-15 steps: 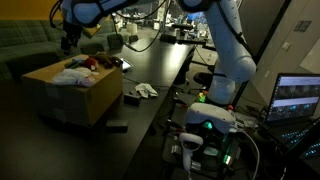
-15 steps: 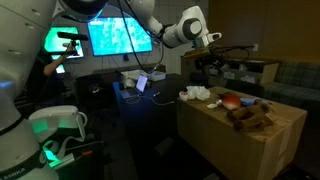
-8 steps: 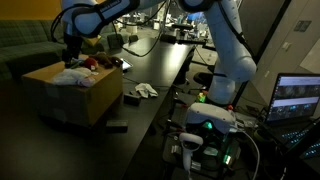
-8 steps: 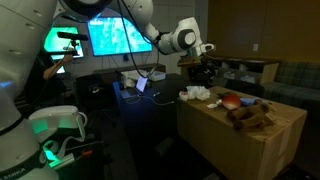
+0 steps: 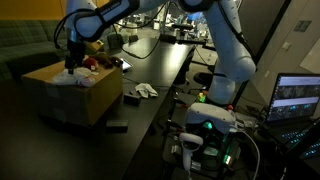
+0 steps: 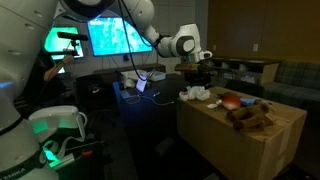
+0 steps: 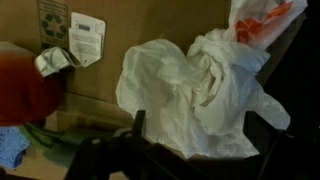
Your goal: Swap the things on the box with the things on the table
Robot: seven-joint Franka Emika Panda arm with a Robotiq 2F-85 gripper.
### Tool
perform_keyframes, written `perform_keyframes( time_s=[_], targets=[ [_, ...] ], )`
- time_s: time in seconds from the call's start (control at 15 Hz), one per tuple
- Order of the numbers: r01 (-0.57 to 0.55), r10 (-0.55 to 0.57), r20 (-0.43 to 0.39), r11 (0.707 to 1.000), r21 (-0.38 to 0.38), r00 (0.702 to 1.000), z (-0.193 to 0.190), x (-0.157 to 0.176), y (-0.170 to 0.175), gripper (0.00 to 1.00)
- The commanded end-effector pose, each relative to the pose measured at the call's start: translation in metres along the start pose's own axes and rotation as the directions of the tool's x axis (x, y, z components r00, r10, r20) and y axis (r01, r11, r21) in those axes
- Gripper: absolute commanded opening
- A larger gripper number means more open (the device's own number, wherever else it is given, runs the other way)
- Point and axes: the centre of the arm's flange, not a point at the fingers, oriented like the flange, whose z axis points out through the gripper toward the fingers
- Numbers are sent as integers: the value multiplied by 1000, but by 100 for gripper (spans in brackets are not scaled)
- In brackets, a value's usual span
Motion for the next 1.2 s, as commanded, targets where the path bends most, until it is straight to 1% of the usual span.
perform_keyframes(
  time_s=[0.0, 0.6, 1.07, 1.13],
  targets=[
    [13, -12, -21, 999, 30, 1000, 3, -6, 0, 100],
    [78, -76, -47, 997, 20, 996, 43, -12, 8, 100],
    [116, -116, -33, 993, 6, 993, 46, -16, 10, 100],
    [124, -124, -31, 992, 9, 992, 46, -17, 9, 88]
  ],
)
